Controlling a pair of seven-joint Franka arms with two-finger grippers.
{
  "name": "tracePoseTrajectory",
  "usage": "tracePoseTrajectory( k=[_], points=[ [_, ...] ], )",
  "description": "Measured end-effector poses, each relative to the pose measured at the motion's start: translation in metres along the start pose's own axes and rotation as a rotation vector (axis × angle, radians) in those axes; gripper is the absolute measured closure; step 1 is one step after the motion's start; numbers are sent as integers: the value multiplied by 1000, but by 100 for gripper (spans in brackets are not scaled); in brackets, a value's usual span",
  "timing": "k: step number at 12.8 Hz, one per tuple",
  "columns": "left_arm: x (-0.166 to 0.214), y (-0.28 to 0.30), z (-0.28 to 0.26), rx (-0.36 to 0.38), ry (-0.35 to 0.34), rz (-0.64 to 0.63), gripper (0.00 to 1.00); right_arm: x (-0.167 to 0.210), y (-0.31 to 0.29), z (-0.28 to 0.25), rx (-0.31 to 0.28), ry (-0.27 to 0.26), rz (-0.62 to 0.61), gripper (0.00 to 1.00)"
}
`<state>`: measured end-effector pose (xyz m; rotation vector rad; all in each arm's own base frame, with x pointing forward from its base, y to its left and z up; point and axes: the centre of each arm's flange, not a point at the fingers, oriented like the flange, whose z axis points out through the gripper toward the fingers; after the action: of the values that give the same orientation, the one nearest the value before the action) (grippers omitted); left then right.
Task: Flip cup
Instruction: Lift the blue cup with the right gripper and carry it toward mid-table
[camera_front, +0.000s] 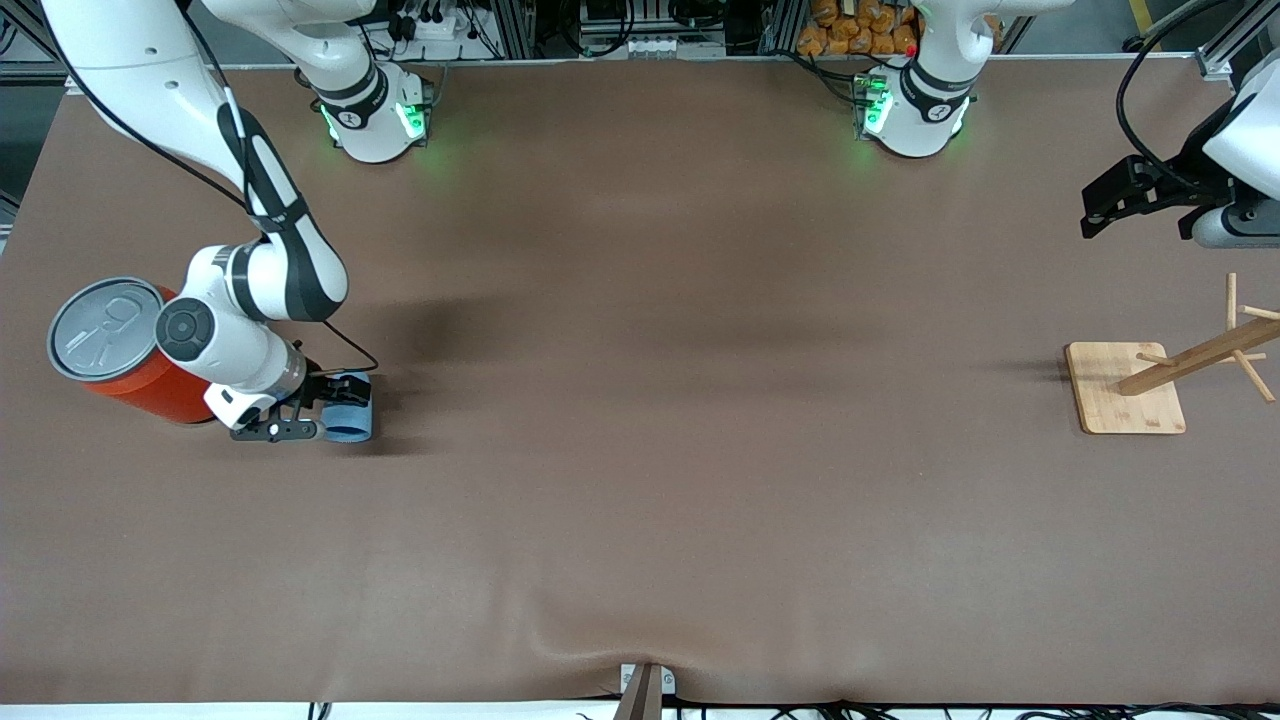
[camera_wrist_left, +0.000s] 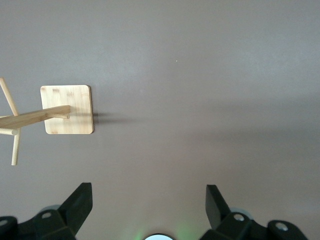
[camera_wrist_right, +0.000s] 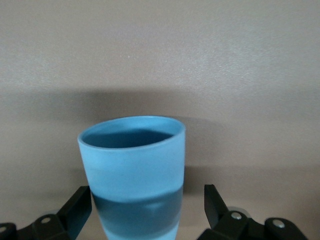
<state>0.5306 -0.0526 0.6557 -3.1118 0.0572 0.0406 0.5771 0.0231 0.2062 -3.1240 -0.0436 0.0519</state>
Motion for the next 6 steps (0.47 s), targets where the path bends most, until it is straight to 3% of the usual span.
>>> tracePoseTrajectory(
  k=[1, 2, 6],
  points=[
    [0, 0, 0, 0, 0, -1, 0, 0, -2, 4, 1, 1, -3, 7],
    [0, -1, 0, 0, 0, -2, 0, 1, -3, 3, 1, 5, -5, 19],
    [0, -2, 0, 0, 0, -5, 0, 7, -15, -6, 9, 9, -24, 21]
  ],
)
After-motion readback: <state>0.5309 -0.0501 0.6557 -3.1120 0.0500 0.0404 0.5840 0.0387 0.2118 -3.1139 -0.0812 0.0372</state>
